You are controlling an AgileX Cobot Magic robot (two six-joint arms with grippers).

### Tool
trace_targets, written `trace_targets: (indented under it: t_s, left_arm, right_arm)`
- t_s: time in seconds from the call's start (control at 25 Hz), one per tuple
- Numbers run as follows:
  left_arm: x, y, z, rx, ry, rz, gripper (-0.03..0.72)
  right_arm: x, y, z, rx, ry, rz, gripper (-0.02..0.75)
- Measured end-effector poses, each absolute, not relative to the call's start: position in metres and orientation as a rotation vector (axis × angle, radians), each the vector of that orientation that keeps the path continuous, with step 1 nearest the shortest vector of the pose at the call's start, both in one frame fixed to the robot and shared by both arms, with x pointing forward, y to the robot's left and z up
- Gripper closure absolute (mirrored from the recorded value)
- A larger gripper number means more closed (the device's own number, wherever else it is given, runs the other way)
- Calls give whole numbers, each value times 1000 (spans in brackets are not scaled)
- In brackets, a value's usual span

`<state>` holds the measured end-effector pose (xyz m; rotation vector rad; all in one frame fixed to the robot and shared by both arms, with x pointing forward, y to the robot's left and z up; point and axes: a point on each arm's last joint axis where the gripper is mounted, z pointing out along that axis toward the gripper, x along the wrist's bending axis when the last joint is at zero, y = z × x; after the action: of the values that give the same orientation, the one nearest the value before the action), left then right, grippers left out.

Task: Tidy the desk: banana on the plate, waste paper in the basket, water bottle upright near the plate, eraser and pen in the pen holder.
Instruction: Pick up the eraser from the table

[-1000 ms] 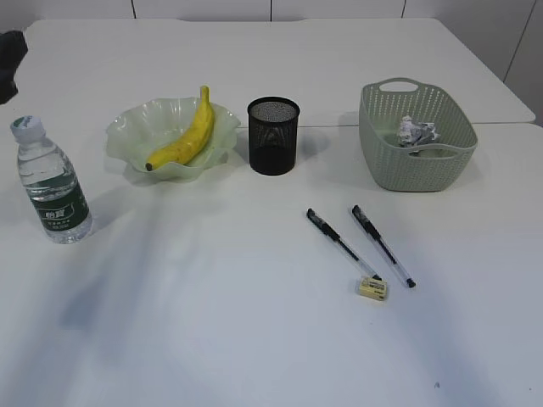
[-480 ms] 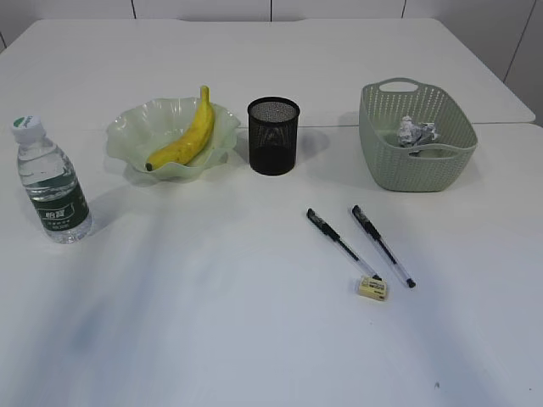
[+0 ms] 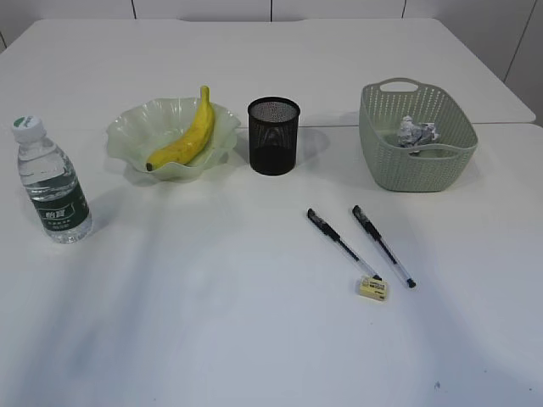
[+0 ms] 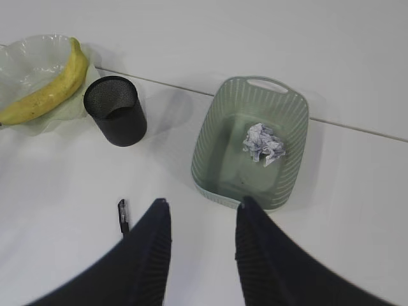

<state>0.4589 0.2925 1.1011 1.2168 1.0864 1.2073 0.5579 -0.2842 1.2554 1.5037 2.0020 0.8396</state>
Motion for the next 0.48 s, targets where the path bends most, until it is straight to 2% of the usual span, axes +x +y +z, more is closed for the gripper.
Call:
trace_targets:
  t_s: [0.48]
  left_arm:
    - [459, 293, 1106, 1237, 1114, 1203, 167]
  right_arm:
    - [590, -278, 1225, 1462, 2145, 849, 477]
